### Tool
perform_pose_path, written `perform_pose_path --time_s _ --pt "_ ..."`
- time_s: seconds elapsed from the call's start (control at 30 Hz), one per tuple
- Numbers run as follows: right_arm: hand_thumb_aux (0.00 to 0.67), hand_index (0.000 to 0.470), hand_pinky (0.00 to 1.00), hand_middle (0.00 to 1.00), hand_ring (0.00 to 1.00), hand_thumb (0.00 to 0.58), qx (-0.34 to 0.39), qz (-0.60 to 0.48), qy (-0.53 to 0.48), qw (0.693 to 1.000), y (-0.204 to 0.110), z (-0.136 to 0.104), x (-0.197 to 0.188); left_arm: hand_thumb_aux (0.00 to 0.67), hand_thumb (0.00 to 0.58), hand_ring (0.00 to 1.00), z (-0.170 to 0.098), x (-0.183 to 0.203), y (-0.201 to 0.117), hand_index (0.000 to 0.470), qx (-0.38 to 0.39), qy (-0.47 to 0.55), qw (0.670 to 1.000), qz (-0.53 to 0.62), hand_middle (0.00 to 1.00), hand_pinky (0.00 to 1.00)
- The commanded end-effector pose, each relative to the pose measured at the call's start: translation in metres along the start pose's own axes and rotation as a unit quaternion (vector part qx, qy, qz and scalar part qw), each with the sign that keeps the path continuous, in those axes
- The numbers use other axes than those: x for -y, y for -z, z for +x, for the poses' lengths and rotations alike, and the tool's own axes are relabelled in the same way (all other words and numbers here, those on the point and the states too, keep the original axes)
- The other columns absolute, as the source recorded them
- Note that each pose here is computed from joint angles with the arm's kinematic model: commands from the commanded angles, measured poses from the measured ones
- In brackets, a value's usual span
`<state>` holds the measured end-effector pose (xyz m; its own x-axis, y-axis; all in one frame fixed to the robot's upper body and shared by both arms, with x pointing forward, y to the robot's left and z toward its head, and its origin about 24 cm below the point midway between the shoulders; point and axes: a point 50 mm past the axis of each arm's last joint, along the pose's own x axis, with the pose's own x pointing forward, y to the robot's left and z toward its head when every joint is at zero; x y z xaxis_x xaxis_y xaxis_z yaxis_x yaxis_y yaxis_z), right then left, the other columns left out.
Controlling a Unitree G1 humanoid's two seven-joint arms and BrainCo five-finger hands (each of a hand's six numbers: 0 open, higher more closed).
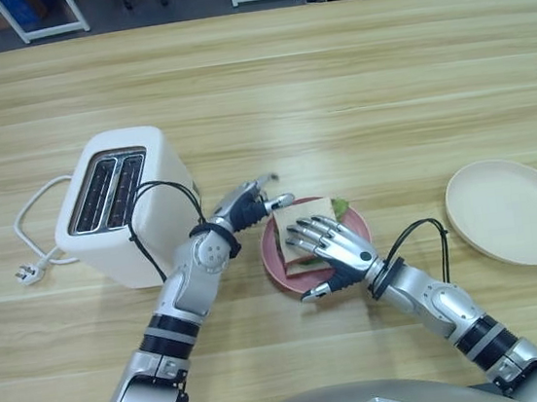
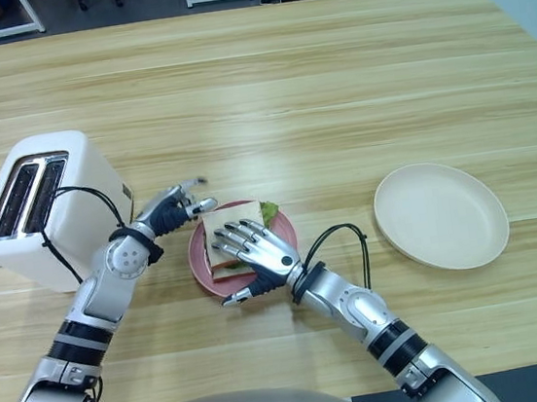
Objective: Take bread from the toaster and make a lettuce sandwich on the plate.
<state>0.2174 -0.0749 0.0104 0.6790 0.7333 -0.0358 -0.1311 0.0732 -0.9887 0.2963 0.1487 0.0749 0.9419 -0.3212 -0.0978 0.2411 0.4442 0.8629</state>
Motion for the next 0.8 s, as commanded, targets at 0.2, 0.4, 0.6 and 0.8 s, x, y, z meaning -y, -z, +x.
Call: perform_pose_path --time_s 0.2,0.4,0.6,0.8 --pt "0.000 0.000 0.00 0.00 0.00 0.000 -0.032 0.027 -0.082 0.996 0.007 -0.028 -0.037 0.000 0.000 0.00 -0.024 -0.030 -0.023 0.000 0.041 -0.164 0.985 0.021 0.00 0.00" --pt "0.000 0.000 0.00 0.00 0.00 0.000 0.043 0.090 0.366 0.925 0.009 -0.025 0.084 0.000 0.000 0.00 -0.049 -0.023 -0.010 0.000 0.077 -0.214 0.962 -0.149 0.00 0.00" --pt "0.376 0.264 1.00 1.00 1.00 0.468 0.073 0.268 0.334 0.901 0.024 -0.085 0.123 0.670 0.580 1.00 -0.094 -0.043 0.002 0.470 0.160 -0.131 0.942 -0.263 1.00 1.00" --pt "0.670 0.470 1.00 1.00 1.00 0.580 -0.023 0.314 -0.130 0.940 0.033 -0.168 0.069 0.670 0.580 1.00 -0.160 -0.008 0.019 0.470 0.096 0.243 0.950 -0.173 1.00 1.00"
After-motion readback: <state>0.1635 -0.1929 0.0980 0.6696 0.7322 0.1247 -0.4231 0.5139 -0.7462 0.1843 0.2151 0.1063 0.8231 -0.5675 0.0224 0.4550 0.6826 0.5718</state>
